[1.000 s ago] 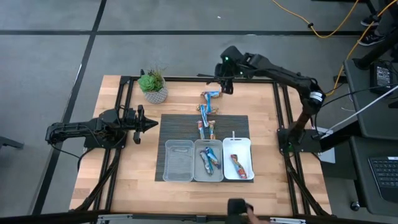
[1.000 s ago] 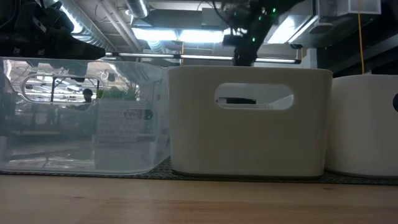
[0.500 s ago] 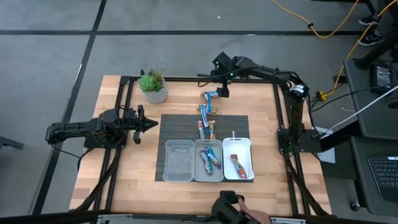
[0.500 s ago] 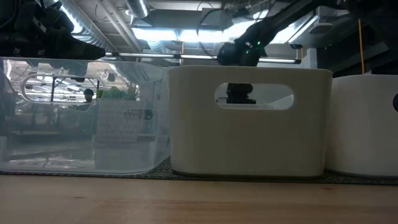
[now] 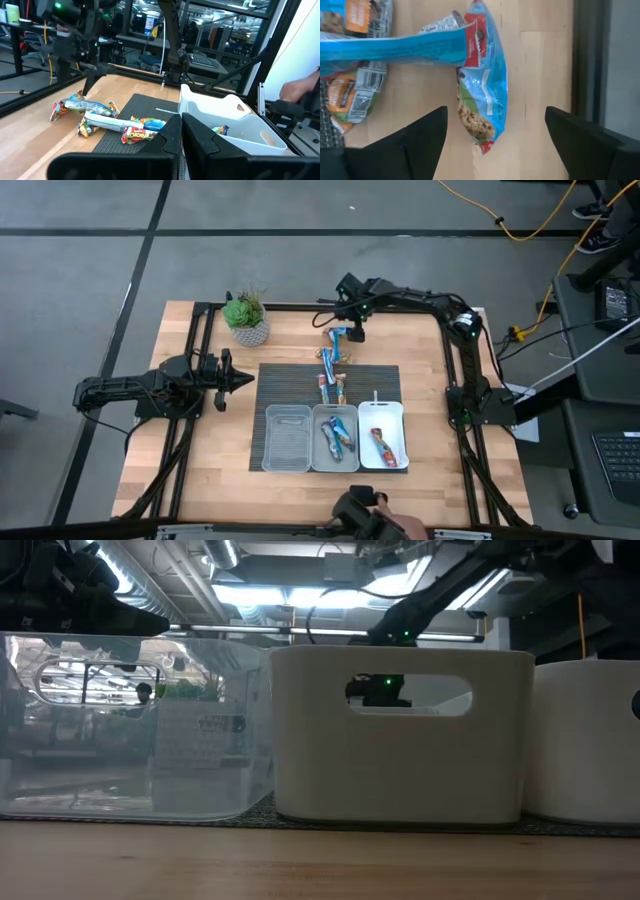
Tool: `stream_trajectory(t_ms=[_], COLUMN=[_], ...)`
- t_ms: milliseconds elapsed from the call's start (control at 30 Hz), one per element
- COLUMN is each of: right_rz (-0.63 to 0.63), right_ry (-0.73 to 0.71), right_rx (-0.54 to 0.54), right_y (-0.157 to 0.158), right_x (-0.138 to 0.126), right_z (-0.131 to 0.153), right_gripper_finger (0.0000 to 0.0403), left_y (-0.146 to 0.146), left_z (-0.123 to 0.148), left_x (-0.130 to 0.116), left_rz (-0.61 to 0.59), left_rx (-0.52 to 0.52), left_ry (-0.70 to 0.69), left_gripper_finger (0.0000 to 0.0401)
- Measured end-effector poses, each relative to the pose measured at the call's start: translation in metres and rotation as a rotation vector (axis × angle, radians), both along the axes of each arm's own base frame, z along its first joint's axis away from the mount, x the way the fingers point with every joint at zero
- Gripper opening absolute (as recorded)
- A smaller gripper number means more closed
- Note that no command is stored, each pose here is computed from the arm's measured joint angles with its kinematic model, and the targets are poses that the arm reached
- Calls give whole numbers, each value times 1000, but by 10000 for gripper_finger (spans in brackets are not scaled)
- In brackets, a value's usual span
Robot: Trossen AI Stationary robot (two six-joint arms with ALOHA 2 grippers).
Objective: Pick and place Granola Bars by type
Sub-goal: Put the red granola bar into the white bin
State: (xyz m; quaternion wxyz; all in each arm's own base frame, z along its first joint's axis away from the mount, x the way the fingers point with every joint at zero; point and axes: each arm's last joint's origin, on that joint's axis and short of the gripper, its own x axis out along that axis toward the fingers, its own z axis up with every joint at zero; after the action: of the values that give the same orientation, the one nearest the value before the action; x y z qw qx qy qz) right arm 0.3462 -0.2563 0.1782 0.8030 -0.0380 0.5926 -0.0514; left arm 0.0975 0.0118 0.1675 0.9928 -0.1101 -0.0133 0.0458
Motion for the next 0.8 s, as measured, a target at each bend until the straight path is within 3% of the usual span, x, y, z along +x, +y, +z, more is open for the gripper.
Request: stream_trajectory(t_ms=[533,800], right_rz=[-2,3], right_ry=[24,10], right_rx=[26,40], right_y=[-4,-3], right_x=[5,6], right_z=[-25,-25], right_gripper_finger=[333,277], left_y=[0,0], left_z=[0,0], left_x=[0,0], left_rz=[0,0], left_rx=[0,0], left_ry=[0,0], left_gripper_finger=[6,6])
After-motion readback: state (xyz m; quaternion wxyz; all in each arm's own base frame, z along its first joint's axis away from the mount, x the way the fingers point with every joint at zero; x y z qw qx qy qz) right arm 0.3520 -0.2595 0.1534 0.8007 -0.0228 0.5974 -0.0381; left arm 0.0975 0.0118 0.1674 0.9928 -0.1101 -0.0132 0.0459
